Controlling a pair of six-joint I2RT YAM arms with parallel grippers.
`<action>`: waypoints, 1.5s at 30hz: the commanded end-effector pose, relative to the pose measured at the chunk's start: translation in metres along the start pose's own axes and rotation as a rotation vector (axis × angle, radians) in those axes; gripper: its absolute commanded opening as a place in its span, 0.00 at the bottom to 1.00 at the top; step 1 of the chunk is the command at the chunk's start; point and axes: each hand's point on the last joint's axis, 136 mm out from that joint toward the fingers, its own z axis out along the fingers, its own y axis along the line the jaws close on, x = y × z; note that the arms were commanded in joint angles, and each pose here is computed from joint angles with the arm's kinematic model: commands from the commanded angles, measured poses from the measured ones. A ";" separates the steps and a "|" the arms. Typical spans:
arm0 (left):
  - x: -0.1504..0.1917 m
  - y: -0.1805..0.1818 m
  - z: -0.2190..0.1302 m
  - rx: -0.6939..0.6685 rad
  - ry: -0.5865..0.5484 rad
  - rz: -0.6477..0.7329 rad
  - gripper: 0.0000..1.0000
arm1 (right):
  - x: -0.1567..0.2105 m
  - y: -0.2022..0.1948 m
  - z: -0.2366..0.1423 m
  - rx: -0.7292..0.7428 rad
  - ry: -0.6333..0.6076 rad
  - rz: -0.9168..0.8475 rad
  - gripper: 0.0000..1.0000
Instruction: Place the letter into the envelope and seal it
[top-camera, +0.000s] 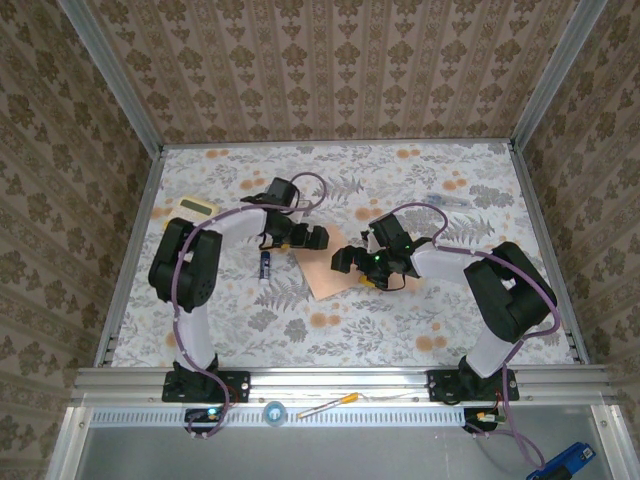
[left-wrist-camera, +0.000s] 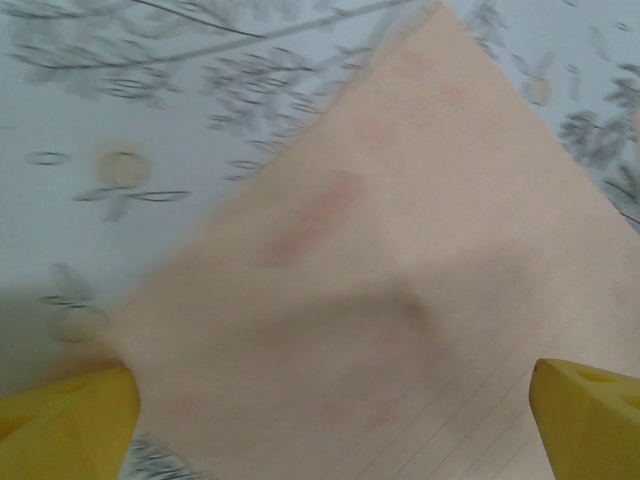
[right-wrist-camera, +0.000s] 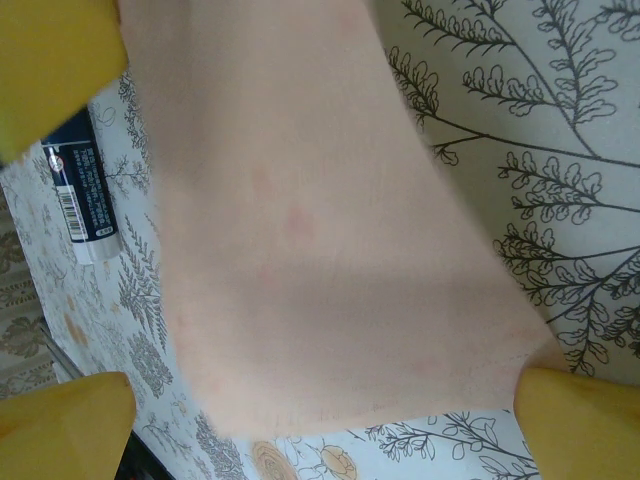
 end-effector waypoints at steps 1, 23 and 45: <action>0.000 -0.020 0.001 0.082 0.018 0.033 1.00 | 0.001 -0.014 0.007 0.045 0.014 0.006 1.00; -0.017 -0.006 -0.046 -0.009 -0.078 0.048 1.00 | 0.003 -0.014 0.003 0.056 0.018 -0.003 1.00; -0.013 0.055 -0.036 -0.250 -0.033 -0.062 1.00 | -0.015 0.017 -0.030 0.022 -0.067 -0.078 1.00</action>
